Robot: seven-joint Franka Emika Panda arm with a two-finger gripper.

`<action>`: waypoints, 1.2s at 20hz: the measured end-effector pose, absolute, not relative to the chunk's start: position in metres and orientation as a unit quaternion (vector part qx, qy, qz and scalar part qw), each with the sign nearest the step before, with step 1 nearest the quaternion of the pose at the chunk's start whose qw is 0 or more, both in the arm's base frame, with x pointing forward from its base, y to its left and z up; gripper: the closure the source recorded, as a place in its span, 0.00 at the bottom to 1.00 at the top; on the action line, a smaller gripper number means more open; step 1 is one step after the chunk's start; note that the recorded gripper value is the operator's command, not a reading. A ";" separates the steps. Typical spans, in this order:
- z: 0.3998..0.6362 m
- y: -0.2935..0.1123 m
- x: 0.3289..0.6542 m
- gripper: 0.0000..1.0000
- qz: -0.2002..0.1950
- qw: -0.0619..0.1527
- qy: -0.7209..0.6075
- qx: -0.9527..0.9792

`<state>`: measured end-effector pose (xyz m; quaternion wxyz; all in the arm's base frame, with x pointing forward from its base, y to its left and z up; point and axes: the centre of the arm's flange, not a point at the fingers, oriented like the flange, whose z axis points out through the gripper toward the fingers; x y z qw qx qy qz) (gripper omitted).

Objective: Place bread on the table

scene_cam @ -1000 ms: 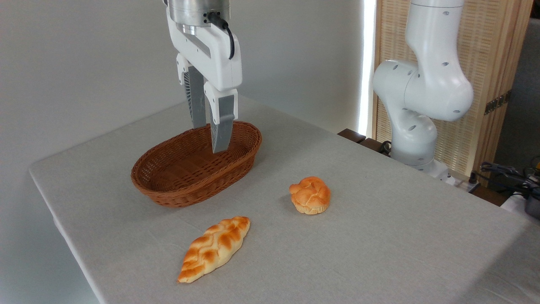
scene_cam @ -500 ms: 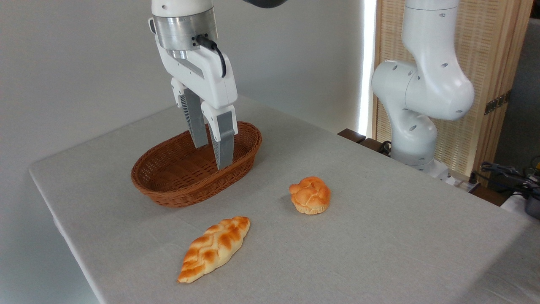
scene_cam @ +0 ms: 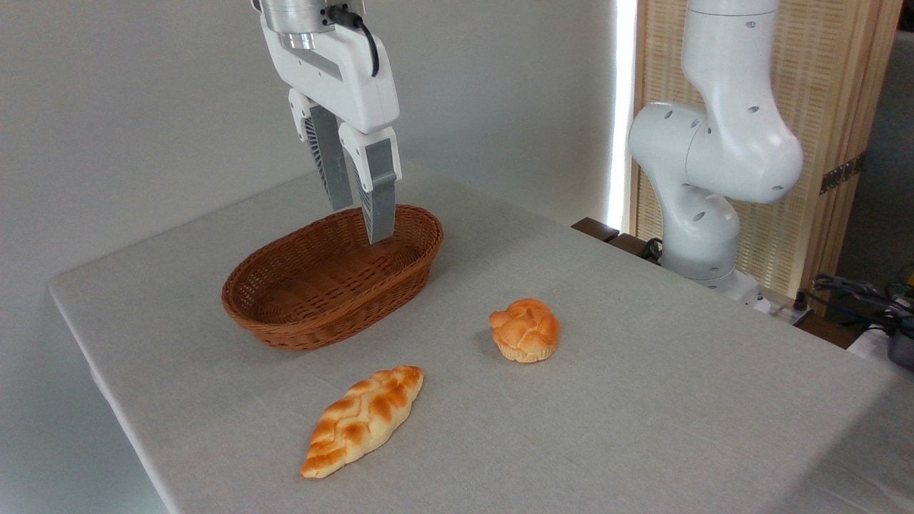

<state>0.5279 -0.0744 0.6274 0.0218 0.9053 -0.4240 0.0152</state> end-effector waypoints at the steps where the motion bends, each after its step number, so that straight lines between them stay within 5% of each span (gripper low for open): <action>1: 0.629 -0.072 0.528 0.00 0.017 0.021 -0.422 0.906; 8: 0.648 -0.021 0.534 0.00 0.041 0.026 -0.384 0.922; 24: 0.636 -0.022 0.540 0.00 0.030 0.030 -0.393 0.918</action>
